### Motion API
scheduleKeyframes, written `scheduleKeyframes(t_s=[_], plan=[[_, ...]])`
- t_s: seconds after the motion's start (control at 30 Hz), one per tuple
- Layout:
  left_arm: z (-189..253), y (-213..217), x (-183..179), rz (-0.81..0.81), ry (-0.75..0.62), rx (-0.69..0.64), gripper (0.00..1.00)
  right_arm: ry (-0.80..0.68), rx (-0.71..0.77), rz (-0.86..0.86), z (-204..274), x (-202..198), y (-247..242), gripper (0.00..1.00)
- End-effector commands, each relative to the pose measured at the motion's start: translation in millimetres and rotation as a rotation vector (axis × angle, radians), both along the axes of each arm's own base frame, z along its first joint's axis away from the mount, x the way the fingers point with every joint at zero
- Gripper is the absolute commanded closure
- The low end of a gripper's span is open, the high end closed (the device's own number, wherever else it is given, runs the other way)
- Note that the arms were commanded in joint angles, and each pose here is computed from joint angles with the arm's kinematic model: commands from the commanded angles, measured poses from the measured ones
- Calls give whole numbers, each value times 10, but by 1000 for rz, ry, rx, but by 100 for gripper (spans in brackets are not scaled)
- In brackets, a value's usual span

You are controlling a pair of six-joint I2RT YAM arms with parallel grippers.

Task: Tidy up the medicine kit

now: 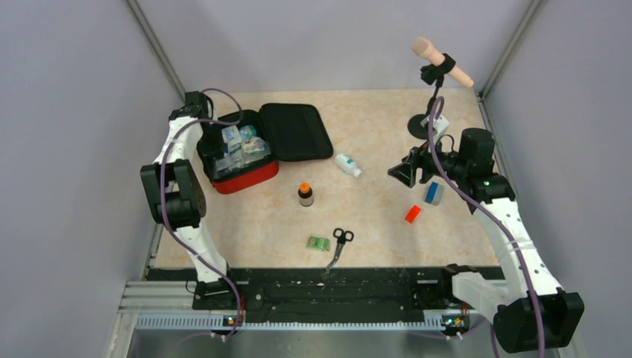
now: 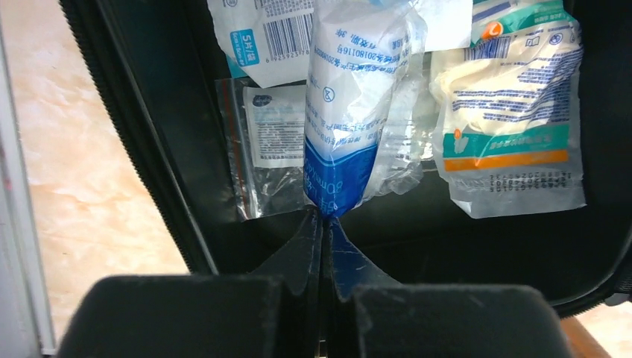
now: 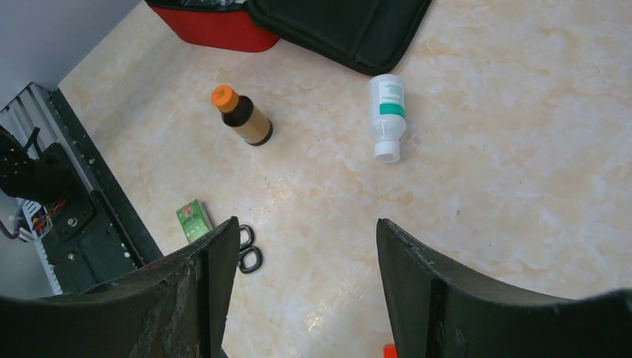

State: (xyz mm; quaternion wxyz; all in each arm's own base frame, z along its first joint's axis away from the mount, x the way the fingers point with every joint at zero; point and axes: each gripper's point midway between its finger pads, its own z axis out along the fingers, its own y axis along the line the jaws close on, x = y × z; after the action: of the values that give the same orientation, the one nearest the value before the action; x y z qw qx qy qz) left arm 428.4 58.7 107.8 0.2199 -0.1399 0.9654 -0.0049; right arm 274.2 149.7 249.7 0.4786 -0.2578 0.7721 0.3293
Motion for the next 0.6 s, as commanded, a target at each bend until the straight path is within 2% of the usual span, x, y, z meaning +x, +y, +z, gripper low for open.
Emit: scheduleKeyframes(t_s=[0.0, 0.3, 0.5, 0.57], plan=[[96, -17, 31, 82, -22, -101, 100, -51, -8, 10, 57, -26, -6, 33], [36, 69, -132, 107, -17, -173, 98, -51, 1, 13, 82, -19, 7, 33], [50, 41, -141, 72, -21, -194, 84, -52, 2, 11, 89, -29, 3, 32], [69, 52, -134, 65, -26, -185, 70, -53, 2, 11, 87, -31, 4, 32]])
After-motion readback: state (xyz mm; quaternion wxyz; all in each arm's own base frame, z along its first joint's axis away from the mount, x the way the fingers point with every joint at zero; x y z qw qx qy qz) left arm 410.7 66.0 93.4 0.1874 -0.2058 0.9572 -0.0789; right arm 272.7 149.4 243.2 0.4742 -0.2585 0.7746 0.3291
